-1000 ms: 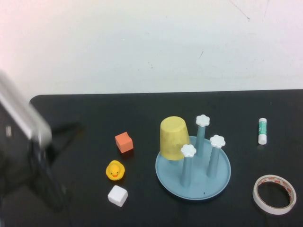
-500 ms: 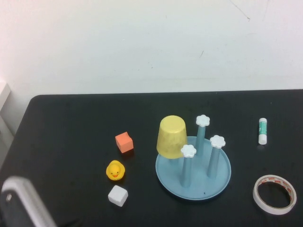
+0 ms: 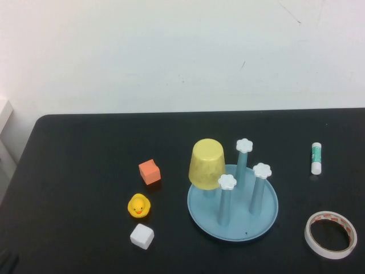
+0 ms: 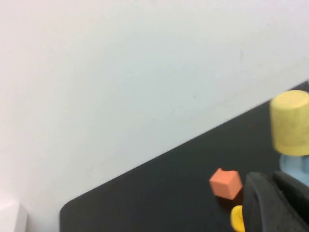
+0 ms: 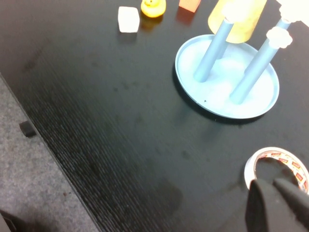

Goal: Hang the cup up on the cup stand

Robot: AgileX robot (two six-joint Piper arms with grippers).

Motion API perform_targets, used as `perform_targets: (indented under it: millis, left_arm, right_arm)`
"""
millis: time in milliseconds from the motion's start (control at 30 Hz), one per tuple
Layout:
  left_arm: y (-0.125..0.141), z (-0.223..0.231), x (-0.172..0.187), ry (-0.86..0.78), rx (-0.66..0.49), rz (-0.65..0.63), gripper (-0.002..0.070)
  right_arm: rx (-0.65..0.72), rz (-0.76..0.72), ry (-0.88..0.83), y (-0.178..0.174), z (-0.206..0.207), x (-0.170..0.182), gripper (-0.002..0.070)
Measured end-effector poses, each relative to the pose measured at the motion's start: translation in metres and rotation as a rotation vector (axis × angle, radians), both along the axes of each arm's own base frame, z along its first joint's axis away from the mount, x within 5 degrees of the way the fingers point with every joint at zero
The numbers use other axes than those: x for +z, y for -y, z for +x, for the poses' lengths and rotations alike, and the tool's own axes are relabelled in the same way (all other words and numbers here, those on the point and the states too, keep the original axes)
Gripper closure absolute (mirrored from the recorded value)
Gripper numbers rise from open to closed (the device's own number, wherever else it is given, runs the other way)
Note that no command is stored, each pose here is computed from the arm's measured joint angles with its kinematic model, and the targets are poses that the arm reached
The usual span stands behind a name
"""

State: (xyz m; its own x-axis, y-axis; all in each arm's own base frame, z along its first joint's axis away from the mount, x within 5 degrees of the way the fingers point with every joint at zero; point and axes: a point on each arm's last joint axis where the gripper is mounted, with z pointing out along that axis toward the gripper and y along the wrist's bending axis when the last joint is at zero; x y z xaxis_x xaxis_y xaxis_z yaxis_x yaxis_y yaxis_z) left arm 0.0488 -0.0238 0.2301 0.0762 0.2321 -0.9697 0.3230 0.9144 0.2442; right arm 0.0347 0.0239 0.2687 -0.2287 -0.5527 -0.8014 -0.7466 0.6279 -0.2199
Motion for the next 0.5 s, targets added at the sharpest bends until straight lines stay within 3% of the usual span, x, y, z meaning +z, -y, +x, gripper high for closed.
perform_targets:
  millis: [267, 500]
  left_arm:
    - [-0.003, 0.004, -0.033, -0.038, 0.045, -0.005, 0.0675]
    - [-0.007, 0.005, -0.030, 0.001, 0.087, -0.021, 0.0675]
  right_arm:
    - [0.000, 0.002, 0.001, 0.000, 0.000, 0.000, 0.0676]
    - [0.000, 0.002, 0.001, 0.000, 0.000, 0.000, 0.0676]
